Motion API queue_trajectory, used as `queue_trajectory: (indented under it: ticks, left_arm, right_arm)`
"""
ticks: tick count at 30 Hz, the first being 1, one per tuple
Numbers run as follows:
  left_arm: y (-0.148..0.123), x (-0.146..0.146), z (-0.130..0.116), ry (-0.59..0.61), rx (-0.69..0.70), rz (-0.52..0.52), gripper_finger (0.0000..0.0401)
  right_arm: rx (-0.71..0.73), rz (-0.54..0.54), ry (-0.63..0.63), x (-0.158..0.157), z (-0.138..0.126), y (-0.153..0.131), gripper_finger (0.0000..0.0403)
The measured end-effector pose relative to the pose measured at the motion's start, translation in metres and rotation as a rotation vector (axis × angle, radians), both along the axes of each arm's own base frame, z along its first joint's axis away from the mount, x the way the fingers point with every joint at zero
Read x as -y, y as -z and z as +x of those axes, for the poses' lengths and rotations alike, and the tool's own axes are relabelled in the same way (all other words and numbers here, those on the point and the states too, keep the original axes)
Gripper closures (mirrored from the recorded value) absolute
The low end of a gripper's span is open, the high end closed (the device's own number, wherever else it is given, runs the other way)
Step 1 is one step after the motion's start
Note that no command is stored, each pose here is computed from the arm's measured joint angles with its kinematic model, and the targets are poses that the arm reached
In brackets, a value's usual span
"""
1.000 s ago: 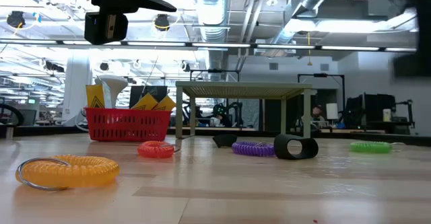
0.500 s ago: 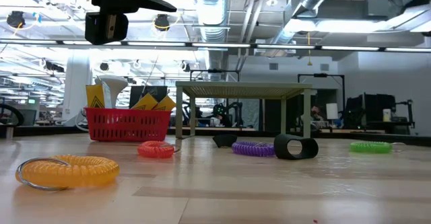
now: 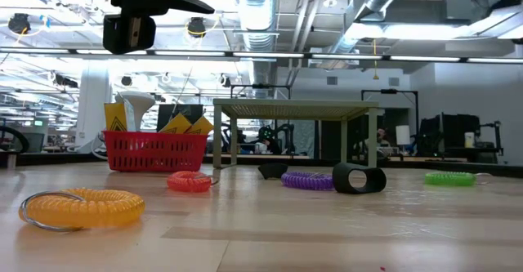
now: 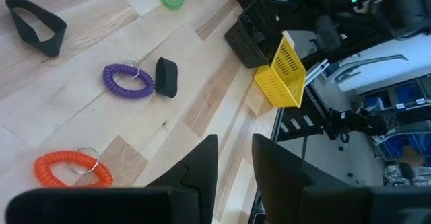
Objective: Pick & Place Office Desk Supplies
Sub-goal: Put the black rubber band into the black bin
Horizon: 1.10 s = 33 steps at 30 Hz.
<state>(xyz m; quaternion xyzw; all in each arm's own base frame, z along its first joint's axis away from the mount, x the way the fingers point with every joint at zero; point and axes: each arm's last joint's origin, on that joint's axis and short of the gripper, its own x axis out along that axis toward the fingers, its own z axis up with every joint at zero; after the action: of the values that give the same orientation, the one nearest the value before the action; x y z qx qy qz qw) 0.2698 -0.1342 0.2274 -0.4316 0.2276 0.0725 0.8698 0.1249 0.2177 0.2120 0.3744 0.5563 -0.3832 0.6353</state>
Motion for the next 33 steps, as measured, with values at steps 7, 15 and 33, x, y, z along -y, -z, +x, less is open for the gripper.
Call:
queue_trajectory:
  ticks: [7,15,33]
  left_arm:
    - [-0.001,0.001,0.000,-0.007,0.005,-0.021,0.0313]
    - [-0.001,0.001,0.000,-0.009,0.007,-0.025,0.0313]
    - [-0.001,0.001,0.000,-0.016,0.009,-0.026,0.0313]
  right_arm:
    - [-0.017,-0.005,-0.011,0.001,-0.010,0.011,0.0403]
    - [-0.016,-0.005,-0.032,-0.001,-0.015,0.011,0.0394]
    - [-0.030,0.010,-0.032,0.004,-0.018,0.003,0.0255]
